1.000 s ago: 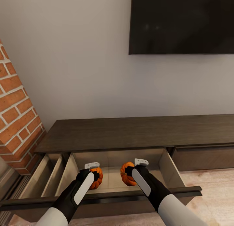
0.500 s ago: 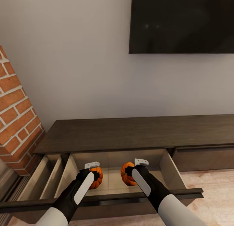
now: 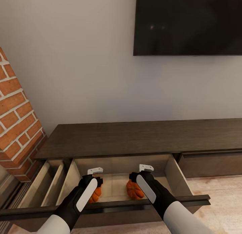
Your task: Place each of the two pumpkins and all three candles from the living room inside a cabinet in the living room (use any cabinet), then make sure every cabinet is closed, and position the cauldron so it is next to a table in the living room.
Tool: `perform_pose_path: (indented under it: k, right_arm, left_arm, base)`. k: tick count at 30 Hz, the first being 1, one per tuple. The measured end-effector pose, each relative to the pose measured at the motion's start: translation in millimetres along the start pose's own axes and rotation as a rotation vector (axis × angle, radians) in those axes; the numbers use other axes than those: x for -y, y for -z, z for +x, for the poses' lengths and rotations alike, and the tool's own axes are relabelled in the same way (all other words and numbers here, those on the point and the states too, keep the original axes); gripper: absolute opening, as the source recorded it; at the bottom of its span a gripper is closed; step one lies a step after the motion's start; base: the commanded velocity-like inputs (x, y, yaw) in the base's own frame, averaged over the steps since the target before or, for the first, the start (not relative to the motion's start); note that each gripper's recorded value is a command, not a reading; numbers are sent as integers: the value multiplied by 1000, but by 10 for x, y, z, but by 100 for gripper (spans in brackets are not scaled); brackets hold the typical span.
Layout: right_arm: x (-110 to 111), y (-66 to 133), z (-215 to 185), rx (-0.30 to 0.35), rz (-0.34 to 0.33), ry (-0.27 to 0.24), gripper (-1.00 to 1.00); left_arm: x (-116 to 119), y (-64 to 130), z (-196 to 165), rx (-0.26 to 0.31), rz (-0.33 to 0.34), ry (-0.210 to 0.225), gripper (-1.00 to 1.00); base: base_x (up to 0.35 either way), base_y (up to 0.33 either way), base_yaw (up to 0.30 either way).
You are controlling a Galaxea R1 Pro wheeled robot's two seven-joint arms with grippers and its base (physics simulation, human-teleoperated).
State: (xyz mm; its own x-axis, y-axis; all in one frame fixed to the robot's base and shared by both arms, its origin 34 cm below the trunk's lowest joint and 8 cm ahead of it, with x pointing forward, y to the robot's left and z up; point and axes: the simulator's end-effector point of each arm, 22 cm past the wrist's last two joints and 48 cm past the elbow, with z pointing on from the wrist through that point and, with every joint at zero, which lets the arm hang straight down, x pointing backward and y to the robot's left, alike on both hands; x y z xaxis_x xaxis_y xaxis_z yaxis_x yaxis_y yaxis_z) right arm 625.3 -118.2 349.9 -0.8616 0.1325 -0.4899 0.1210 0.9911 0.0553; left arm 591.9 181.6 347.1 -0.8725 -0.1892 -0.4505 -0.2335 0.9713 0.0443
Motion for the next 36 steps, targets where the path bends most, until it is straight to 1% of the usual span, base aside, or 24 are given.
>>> perform_pose_path:
  k: [4,9,11,16,22,33,36]
  right_arm:
    - [0,0,0,0,0,0,100]
    - [-10,86,-84,20,-3,0,100]
    - [-15,120,-115,19,-3,1,100]
    - [-23,204,-173,6,-3,6,100]
    - [-20,302,-184,-34,-1,32,100]
    - [-42,486,-356,-36,-2,34,100]
    - [-52,535,-404,-36,-3,34,100]
  left_arm:
    - [2,0,1,-1,1,1,100]
    - [9,90,-84,21,6,3,100]
    - [10,126,-115,18,7,7,100]
    - [63,297,-307,39,28,16,100]
    - [78,434,-445,45,38,26,100]
    - [84,635,-628,49,40,29,100]
    - [65,680,-680,48,38,36,100]
  base:
    - [0,0,0]
    - [0,0,0]
    - [0,0,0]
    - [0,0,0]
    - [-3,0,0]
    - [-74,7,0]
    - [-208,1,0]
